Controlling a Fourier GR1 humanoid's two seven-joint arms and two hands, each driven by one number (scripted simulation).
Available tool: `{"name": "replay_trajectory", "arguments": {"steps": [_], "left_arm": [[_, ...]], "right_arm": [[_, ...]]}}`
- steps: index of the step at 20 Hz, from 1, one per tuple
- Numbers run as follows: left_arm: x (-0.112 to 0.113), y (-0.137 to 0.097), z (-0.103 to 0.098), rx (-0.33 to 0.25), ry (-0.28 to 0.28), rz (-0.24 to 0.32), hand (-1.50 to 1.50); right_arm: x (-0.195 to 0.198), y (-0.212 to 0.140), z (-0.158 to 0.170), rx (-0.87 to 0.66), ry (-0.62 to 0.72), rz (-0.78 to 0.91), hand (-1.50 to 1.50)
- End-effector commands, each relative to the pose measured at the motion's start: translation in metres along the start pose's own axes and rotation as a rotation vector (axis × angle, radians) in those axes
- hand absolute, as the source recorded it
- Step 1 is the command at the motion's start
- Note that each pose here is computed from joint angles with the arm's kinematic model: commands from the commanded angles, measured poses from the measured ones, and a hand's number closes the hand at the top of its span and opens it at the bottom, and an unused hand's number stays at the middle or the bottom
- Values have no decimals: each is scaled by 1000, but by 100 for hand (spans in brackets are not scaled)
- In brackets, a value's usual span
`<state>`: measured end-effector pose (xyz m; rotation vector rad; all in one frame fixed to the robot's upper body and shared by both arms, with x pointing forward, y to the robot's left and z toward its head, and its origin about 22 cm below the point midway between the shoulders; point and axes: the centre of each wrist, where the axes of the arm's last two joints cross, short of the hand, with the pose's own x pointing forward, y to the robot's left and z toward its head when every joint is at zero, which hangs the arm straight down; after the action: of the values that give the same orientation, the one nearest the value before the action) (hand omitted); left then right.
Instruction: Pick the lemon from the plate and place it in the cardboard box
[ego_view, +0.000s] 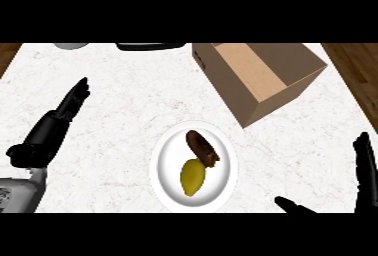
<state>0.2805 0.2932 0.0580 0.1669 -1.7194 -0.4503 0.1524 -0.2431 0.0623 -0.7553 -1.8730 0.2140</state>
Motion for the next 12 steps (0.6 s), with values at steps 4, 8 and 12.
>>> {"name": "replay_trajectory", "arguments": {"steps": [4,8,12], "left_arm": [[10,-16,-5,-58,-50,3,0],[10,-14,-11,-62,-53,-10,0],[22,-12,-15,-87,-67,-18,0]], "right_arm": [[35,2,52,147,36,247,-150],[51,0,62,336,117,396,-150],[84,16,53,418,176,462,-150]]}}
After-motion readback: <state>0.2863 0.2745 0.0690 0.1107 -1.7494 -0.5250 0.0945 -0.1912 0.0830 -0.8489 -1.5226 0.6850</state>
